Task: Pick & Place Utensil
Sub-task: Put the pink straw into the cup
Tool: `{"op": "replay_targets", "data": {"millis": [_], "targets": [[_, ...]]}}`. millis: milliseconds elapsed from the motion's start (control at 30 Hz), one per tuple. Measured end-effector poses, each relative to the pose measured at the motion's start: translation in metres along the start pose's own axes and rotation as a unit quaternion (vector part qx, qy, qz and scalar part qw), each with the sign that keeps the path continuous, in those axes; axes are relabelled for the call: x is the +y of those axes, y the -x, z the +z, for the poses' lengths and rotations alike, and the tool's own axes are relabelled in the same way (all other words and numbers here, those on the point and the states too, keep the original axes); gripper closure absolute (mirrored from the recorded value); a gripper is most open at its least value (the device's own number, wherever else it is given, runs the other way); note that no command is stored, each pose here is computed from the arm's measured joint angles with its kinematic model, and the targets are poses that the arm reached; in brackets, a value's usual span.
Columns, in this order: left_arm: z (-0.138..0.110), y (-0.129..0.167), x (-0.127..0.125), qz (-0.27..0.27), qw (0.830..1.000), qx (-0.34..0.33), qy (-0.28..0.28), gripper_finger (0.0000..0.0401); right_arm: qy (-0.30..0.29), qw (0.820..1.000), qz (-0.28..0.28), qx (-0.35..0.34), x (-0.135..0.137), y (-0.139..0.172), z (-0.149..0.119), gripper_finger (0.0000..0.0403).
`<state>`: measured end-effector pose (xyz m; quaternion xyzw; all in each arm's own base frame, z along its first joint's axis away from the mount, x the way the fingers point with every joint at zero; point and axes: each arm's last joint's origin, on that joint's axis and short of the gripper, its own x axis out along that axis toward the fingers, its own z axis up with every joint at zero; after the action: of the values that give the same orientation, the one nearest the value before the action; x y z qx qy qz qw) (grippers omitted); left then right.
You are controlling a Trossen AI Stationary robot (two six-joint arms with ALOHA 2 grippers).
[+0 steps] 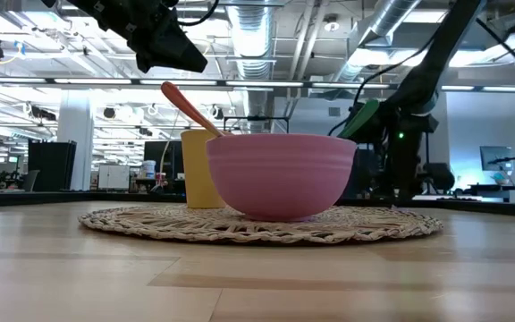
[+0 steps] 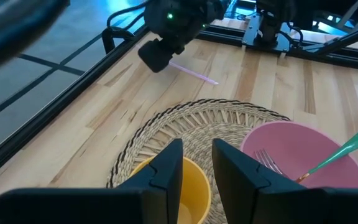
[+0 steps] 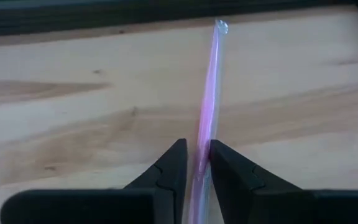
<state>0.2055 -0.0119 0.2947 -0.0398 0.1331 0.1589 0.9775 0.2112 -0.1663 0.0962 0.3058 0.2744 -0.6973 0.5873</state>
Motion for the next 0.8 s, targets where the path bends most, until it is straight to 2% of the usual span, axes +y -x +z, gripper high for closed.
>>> {"op": "replay_targets", "data": {"millis": [100,300,400,533,700,800], "targets": [[0.0,0.0,0.0,0.0,1.0,0.0,0.0,0.0313,-0.004,1.0,-0.008,-0.008,0.003,-0.007,-0.005,0.0337],[0.0,0.0,0.0,0.0,1.0,-0.001,0.0,0.0313,0.021,1.0,0.008,-0.009,0.006,-0.001,-0.006,0.0338],[0.0,0.0,0.0,0.0,1.0,-0.001,0.0,0.0313,0.035,0.999,0.018,0.003,0.006,0.001,-0.005,0.0352],[0.0,0.0,0.0,0.0,1.0,-0.001,0.0,0.0313,0.048,0.998,0.024,0.011,0.006,0.0,-0.004,0.0391],[0.0,0.0,0.0,0.0,1.0,-0.001,0.0,0.0313,0.063,0.997,0.033,0.015,0.008,0.003,-0.006,0.0388],[0.0,0.0,0.0,0.0,1.0,-0.001,0.0,0.0313,0.074,0.995,0.059,0.021,0.011,0.012,-0.008,0.0397]]}}
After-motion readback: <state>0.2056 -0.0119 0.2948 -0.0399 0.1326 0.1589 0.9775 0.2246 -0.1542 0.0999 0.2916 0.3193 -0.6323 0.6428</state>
